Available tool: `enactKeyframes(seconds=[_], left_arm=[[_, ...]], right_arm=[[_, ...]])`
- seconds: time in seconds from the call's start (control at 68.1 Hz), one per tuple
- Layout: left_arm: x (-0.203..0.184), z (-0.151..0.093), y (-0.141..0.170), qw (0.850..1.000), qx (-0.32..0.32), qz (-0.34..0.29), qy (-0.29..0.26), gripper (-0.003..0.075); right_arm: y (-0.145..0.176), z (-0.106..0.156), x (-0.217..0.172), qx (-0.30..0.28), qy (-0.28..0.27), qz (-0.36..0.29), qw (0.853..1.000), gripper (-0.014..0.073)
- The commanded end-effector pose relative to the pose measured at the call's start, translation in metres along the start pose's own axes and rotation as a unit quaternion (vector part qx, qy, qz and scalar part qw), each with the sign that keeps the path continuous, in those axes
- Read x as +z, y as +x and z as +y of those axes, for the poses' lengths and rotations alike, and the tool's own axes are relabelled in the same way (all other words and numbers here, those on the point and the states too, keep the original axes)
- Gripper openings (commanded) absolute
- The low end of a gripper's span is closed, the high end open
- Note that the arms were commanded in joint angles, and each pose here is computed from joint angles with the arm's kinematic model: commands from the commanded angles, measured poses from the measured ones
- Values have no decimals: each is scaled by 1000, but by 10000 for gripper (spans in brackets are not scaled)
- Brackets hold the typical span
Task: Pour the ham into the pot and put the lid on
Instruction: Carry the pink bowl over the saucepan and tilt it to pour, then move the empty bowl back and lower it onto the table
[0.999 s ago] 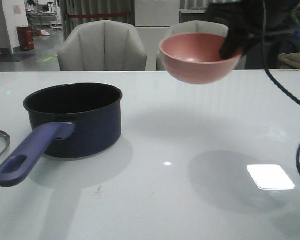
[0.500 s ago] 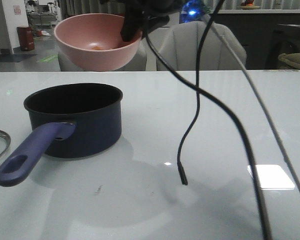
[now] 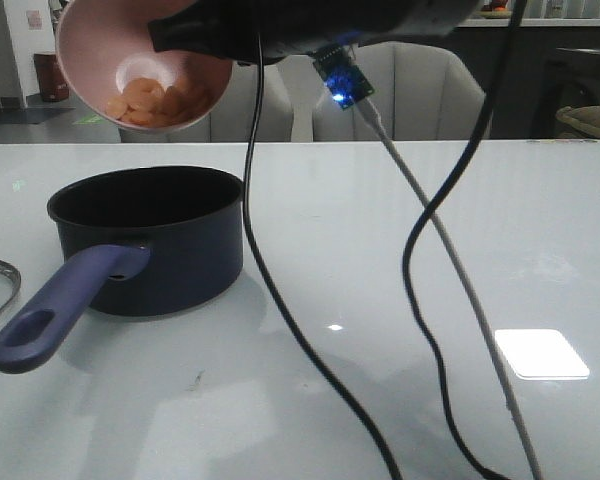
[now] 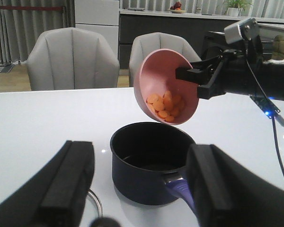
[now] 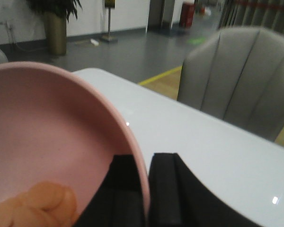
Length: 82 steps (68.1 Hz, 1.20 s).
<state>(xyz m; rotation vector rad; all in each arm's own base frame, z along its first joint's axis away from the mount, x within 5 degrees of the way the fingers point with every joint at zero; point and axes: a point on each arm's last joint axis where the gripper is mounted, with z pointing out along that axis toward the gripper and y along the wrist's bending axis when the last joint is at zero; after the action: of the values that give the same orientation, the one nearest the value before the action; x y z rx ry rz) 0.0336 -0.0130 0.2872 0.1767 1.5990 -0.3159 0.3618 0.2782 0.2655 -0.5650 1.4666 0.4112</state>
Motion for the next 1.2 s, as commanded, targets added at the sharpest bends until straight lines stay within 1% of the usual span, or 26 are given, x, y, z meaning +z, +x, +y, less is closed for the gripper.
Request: enactKeyframes(seconds=[0.0,0.118,0.206,0.323,0.338,0.47,0.529,0.617,0.676,0.764,0.823,0.837,0.852,0.911,0.926,0.97,0.984,0.999,1.014,1.028,1.043,1.058,1.072,1.117,1.161,1.19], left_arm=[[-2,-1,-15,999,-2,-46,5,458],[-2,-1,-15,999,-2,-46,5,458],[-2,-1,-15,999,-2,-46,5,458],[-2,-1,-15,999,-2,-46,5,459],[-2,-1,-15,999,-2,-46,5,458],[-2,-1,-15,999,-2,-46,5,458],[-2,-1,-15,999,-2,-46,5,458],[-2,-1,-15,999,-2,-46,5,459],[-2,-1,-15,999,-2,-46,5,458],[-2,-1,-15,999,-2,-46,5,458],[-2,-1,-15,999,-2,-46,5,458],[-2,-1,-15,999,-2,-46,5,458],[-2,-1,-15,999,-2,-46,5,458],[-2,-1,-15,999,-2,-46,5,459],[-2,-1,-15,999,-2,-46,5,459],[-2,-1,-15,999,-2,-46,5,458],[-2,-1,-15,999,-2,-46,5,458],[-2,-1,-15,999,-2,-46,5,458],[-2,-1,-15,999,-2,-46,5,458],[-2,-1,-15,999,-2,-46,5,458],[-2,-1,-15,999,-2,-46,5,458],[-2,-1,-15,999,-2,-46,5,458],[-2,-1,-15,999,-2,-46,5,458],[-2,-1,-15,999,-2,-46,5,458],[-2,-1,-15,999,-2,-46,5,458],[-2,-1,-15,999,-2,-46,5,458]], right_arm=[[-41,-2,-11,-73,27,-146,986,139],[-31,9,-7,-170,37,-162,971,139],[-24,20,-5,-240,52,-181,952,139],[-15,32,-4,-330,86,-209,917,139],[-13,33,-4,-346,91,-211,910,139],[5,35,-2,-416,140,-244,865,139],[14,36,0,-445,146,-235,852,139],[26,38,3,-470,141,-224,842,139],[31,39,4,-468,138,-220,845,139],[32,37,4,-428,137,-219,866,139],[26,33,3,-377,143,-221,888,139],[23,32,2,-370,145,-223,890,139],[20,30,2,-349,150,-224,898,139],[9,23,-2,-280,165,-228,918,139],[7,22,-2,-278,168,-228,918,139],[-2,16,-5,-223,179,-227,931,138],[-4,16,-6,-218,178,-230,932,138],[-7,13,-7,-188,182,-226,938,138],[-7,13,-7,-188,182,-226,938,138],[-14,10,-9,-159,186,-225,943,138],[-14,10,-9,-159,186,-225,943,138],[-18,8,-10,-133,184,-217,949,138],[-20,7,-10,-129,184,-219,949,138],[-28,6,-12,-95,172,-206,959,138],[-33,7,-13,-74,150,-181,969,138],[-38,7,-14,-67,141,-171,973,138]])
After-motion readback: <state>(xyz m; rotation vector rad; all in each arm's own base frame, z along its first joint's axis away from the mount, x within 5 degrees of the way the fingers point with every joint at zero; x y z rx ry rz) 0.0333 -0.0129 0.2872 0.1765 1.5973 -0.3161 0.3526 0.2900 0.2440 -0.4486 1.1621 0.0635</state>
